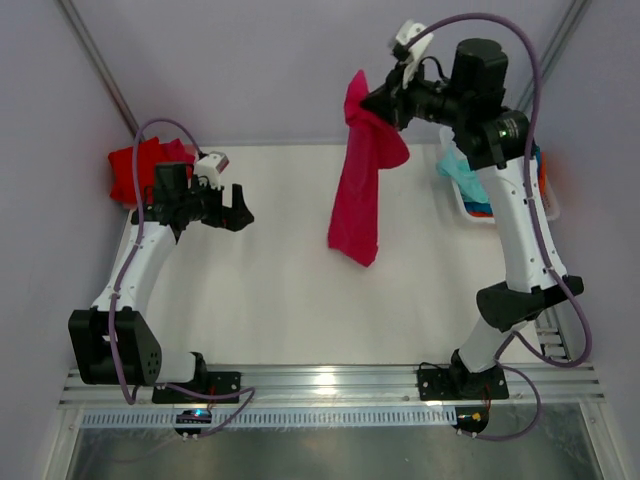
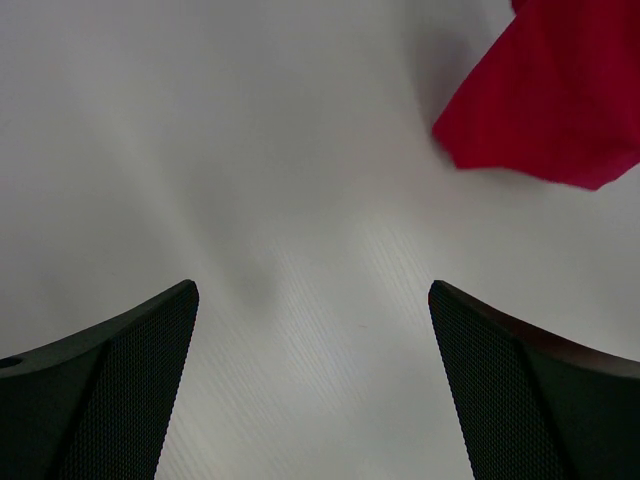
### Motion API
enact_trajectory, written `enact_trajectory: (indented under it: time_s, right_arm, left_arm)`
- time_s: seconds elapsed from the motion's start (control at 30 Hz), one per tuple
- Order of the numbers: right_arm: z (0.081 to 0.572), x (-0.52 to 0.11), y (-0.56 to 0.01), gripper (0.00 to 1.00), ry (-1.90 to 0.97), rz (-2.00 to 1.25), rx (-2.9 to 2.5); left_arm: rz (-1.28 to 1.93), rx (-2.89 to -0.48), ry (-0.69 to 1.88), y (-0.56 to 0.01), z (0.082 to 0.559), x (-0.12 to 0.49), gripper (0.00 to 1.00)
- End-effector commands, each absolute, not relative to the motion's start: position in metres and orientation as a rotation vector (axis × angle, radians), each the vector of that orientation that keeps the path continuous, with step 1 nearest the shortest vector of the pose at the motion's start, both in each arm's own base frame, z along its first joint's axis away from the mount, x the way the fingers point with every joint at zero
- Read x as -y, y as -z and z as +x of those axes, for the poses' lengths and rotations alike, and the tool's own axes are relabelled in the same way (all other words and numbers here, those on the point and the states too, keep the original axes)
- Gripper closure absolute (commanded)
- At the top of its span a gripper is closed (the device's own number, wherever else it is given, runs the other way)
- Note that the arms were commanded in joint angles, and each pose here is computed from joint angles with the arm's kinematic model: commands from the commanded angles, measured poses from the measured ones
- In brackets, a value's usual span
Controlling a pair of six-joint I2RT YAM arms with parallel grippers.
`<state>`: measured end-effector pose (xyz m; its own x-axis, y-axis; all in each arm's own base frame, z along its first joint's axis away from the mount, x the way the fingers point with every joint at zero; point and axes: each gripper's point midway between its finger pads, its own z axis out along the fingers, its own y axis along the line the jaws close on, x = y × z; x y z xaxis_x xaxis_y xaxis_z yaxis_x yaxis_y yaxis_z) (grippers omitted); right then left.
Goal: Fold and stack the t-shirts
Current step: Move the tshirt to the center of the board
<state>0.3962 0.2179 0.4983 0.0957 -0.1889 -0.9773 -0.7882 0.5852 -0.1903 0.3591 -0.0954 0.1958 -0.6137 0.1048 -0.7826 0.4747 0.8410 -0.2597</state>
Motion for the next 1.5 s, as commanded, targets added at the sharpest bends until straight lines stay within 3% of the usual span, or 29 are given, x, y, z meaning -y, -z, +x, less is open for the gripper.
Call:
enact_trajectory:
  time_s: [0.0,0.13,0.2,0.23,0.27,0.33,0.37,0.4,0.43,0.57,0.67,0.8,0.83,0.87,1.1,1.27,1.47]
  right_arm:
    - [0.349,-0.262,-0.478,0.97,-0.566,-1.133,-1.375]
    - [0.335,-0.277,-0.414,0.97,-0.648,-1.251,-1.478]
    - [0.337,-0.272,-0.367,0.91,-0.64,-1.28,-1.582]
    - [0.342,-0.266,-0.353,0.87,-0.593,-1.28,-1.624]
    - [0.342,-0.262,-0.338,0.68,-0.573,-1.286,-1.661]
    - [0.345,-0.247,-0.307,0.64,-0.49,-1.263,-1.758]
    - [0.348,-0.24,-0.299,0.59,-0.447,-1.238,-1.786]
    - [0.354,-0.233,-0.281,0.46,-0.393,-1.211,-1.815]
    - [0.356,-0.222,-0.283,0.43,-0.319,-1.174,-1.812]
    - [0.381,-0.157,-0.253,0.54,0.116,-0.998,-1.919]
    - [0.365,-0.149,-0.221,0.67,0.121,-1.05,-1.947]
    - [0.363,-0.138,-0.2,0.67,0.178,-1.036,-1.962]
    - [0.366,-0.135,-0.196,0.57,0.203,-1.024,-1.96]
    - [0.363,-0.126,-0.183,0.56,0.232,-1.018,-1.978]
    - [0.372,-0.107,-0.166,0.5,0.297,-0.941,-1.95]
    - [0.372,-0.101,-0.161,0.5,0.324,-0.939,-1.953]
    - [0.379,-0.091,-0.158,0.5,0.423,-0.941,-1.952]
  left_arm:
    - [0.428,-2.144,0.567,-0.212,0.365,0.096,0.01]
    - [0.448,-2.137,0.582,-0.215,0.362,0.099,0.01]
    - [0.473,-2.132,0.593,-0.217,0.36,0.1,0.01]
    - [0.476,-2.132,0.596,-0.218,0.36,0.101,0.01]
    - [0.478,-2.138,0.605,-0.217,0.36,0.102,0.01]
    - [0.492,-2.136,0.615,-0.22,0.36,0.103,0.01]
    - [0.495,-2.136,0.622,-0.221,0.36,0.104,0.01]
    - [0.496,-2.147,0.634,-0.22,0.36,0.105,0.01]
    - [0.507,-2.141,0.638,-0.22,0.36,0.106,0.01]
    - [0.571,-2.161,0.691,-0.217,0.355,0.112,0.01]
    - [0.675,-2.214,0.794,-0.217,0.35,0.121,0.01]
    - [0.722,-2.281,0.996,-0.206,0.34,0.135,0.01]
    - [0.728,-2.283,1.046,-0.203,0.338,0.139,0.01]
    - [0.752,-2.281,1.048,-0.199,0.336,0.141,0.01]
    - [1.282,-2.442,0.672,-0.143,0.289,0.157,0.01]
    - [1.421,-2.482,0.736,-0.125,0.257,0.17,0.01]
    - [1.488,-2.612,0.686,-0.094,0.253,0.166,0.03]
